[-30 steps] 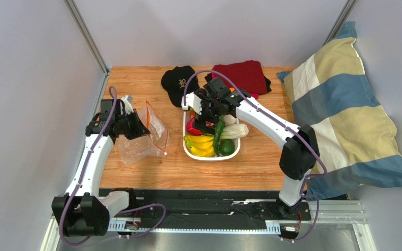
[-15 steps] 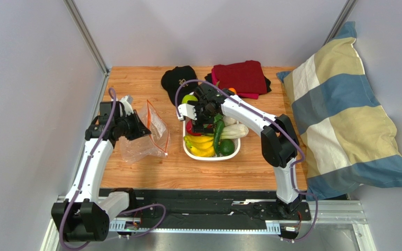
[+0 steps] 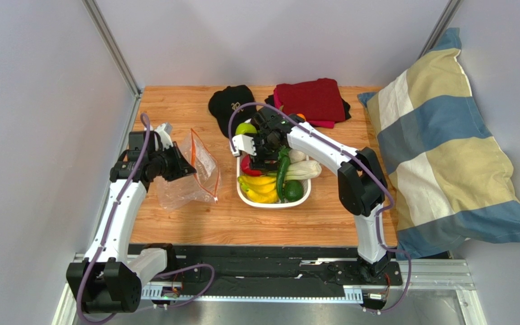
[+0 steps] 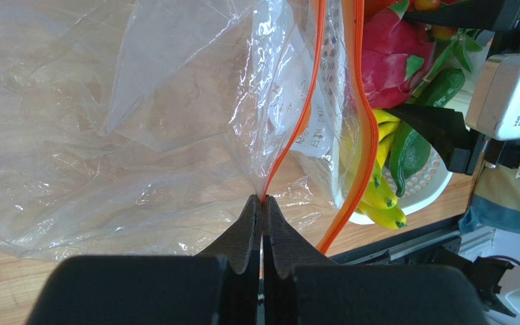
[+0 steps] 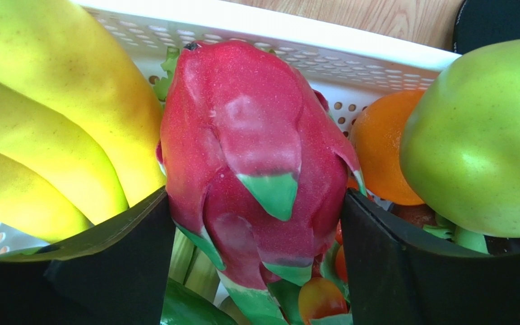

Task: Place the food in the zip-top bag and seal the zipper
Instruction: Pick up the fake fruit from the bin.

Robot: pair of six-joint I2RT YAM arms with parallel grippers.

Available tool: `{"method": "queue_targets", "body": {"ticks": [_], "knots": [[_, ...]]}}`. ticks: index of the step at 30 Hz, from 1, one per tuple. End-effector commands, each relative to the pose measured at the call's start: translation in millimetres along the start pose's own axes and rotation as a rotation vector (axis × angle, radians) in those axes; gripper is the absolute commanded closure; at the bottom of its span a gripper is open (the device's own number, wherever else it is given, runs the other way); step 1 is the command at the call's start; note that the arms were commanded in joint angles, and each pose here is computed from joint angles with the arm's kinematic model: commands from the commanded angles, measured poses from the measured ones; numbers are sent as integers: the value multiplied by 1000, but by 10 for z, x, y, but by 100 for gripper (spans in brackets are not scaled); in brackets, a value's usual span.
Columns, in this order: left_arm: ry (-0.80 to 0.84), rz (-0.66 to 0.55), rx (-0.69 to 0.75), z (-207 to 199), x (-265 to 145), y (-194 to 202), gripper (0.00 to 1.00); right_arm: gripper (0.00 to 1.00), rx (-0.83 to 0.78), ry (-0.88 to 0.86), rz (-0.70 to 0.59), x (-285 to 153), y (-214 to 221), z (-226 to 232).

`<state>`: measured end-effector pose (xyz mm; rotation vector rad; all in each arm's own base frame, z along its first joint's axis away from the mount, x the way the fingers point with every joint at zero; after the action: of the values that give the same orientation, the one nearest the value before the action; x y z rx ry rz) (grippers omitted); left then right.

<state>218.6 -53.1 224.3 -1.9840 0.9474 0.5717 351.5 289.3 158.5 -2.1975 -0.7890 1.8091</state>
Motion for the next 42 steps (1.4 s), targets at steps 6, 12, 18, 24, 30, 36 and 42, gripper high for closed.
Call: {"method": "queue_targets", "body": {"ticks": [6, 12, 18, 24, 30, 36, 42], "knots": [[29, -48, 42, -51, -72, -11, 100, 55, 29, 34, -82, -524, -159, 50], [22, -54, 47, -35, -77, 0, 100, 56, 83, 71, -163, -840, -321, 17], [17, -42, 36, -21, -34, -7, 100, 57, 151, 97, -257, -1051, -514, -25], [7, -37, 32, -5, -13, -14, 100, 57, 225, 107, -333, -1187, -613, -93], [8, -35, 28, 6, 11, -16, 100, 58, 301, 97, -436, -1397, -796, -95], [9, -26, 25, 9, 30, -20, 100, 58, 373, 42, -585, -1596, -1013, -16], [30, -31, 29, -13, 30, -17, 100, 60, 531, -60, -724, -1692, -1244, 5]]}}
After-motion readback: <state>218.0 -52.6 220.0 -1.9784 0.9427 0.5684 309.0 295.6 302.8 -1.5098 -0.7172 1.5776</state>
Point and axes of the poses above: each gripper's point midway between its finger pads, its own x axis out along the fingers, its own z axis along the line the jaws close on, y = z × x, the point moved 7 cm from there along -x, back along the fingers, and after that the axes turned 1 degree about -x, right-handed, at the moved point
